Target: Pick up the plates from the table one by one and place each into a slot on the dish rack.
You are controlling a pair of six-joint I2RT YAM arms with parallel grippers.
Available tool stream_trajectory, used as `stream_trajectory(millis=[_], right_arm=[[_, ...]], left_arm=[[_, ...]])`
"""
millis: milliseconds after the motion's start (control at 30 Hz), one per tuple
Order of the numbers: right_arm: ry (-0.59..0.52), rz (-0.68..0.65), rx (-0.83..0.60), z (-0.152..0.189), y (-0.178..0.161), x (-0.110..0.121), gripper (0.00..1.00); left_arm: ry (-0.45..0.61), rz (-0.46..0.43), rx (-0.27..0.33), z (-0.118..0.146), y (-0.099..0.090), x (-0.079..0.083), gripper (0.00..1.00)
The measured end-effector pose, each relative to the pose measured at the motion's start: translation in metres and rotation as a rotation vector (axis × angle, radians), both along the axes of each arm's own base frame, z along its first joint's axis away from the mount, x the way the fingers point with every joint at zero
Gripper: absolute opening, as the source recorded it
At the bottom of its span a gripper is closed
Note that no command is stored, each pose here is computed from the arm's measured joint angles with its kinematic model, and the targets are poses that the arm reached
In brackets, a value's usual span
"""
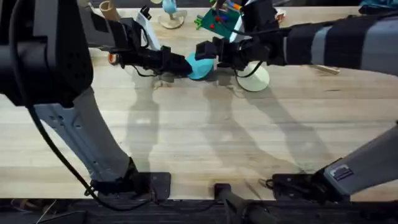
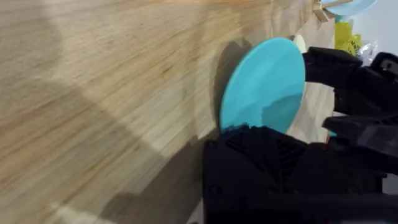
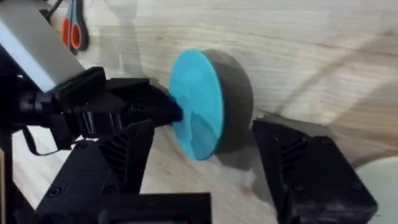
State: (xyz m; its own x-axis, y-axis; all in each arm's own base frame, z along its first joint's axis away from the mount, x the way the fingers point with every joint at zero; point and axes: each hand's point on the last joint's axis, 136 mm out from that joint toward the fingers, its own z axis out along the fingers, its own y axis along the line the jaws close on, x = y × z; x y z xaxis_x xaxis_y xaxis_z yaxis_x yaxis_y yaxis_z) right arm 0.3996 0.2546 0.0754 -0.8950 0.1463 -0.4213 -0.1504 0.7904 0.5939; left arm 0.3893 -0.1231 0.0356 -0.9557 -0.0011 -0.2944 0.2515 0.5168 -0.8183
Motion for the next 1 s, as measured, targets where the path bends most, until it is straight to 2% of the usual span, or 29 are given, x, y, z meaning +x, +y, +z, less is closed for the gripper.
stream_trajectory(millis=[167, 267, 400, 500, 533, 900, 1000], right_arm=[[0.034, -0.014, 0.009, -0.015, 0.005, 0.0, 0.781], [0.043, -0.02, 0.014, -0.019, 0.007, 0.001, 0.555], [0.013, -0.024, 0.035, -0.015, 0.011, 0.007, 0.327], [0.0, -0.029, 0.045, -0.013, 0.012, 0.01, 0.08], [-0.001, -0.029, 0.049, -0.012, 0.012, 0.011, 0.048], [-0.021, -0.021, 0.059, -0.007, 0.015, 0.014, 0.03], [-0.035, -0.006, 0.059, -0.004, 0.014, 0.014, 0.031]], left_arm=[[0.003, 0.0, 0.0, 0.0, 0.0, 0.0, 0.041], [0.003, 0.0, 0.0, 0.0, 0.0, 0.0, 0.041], [0.003, 0.0, 0.0, 0.0, 0.0, 0.0, 0.041], [0.003, 0.0, -0.001, 0.0, 0.0, 0.0, 0.041], [0.003, 0.001, -0.002, 0.0, 0.0, 0.0, 0.041], [0.002, 0.004, -0.007, 0.001, 0.001, 0.0, 0.04], [-0.006, 0.011, 0.027, 0.005, 0.004, 0.001, 0.04]])
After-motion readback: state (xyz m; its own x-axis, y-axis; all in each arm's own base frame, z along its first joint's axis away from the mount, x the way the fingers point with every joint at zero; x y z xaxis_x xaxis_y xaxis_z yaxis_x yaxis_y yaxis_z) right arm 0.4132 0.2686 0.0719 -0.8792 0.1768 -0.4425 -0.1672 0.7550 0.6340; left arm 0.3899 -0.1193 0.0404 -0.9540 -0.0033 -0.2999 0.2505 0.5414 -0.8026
